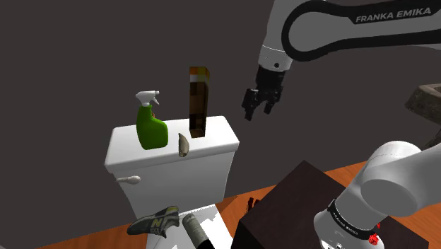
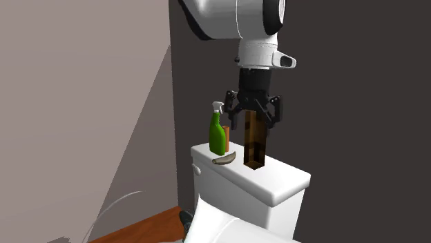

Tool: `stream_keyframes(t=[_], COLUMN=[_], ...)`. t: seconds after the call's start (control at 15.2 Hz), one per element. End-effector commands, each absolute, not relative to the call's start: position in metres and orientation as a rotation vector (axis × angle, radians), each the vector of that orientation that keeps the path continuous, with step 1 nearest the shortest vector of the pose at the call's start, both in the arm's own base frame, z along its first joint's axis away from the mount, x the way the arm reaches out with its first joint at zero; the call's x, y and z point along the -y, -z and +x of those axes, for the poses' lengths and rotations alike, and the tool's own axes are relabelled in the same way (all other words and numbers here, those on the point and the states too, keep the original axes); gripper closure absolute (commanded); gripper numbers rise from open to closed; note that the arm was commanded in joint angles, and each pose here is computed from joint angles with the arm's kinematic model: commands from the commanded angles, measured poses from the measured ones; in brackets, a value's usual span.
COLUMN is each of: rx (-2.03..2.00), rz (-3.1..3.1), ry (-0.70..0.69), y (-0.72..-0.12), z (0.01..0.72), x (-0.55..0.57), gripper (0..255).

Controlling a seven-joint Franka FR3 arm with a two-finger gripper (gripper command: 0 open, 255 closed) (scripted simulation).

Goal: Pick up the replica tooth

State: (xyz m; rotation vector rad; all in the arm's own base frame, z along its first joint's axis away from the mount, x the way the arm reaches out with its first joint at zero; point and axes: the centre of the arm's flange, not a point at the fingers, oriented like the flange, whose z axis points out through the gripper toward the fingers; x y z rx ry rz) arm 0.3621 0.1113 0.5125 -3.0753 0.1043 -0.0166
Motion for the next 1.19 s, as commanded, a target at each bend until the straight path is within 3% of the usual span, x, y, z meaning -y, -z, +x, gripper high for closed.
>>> stream_keyframes(t=[0.0, 1.12], rx=[-0.156, -0.570], rz=[-3.084, -3.137], ry=[0.017, 0.011], y=[-0.503, -0.396], z=[0.379, 0.526], x=[-0.130, -0.278], gripper=[0, 0])
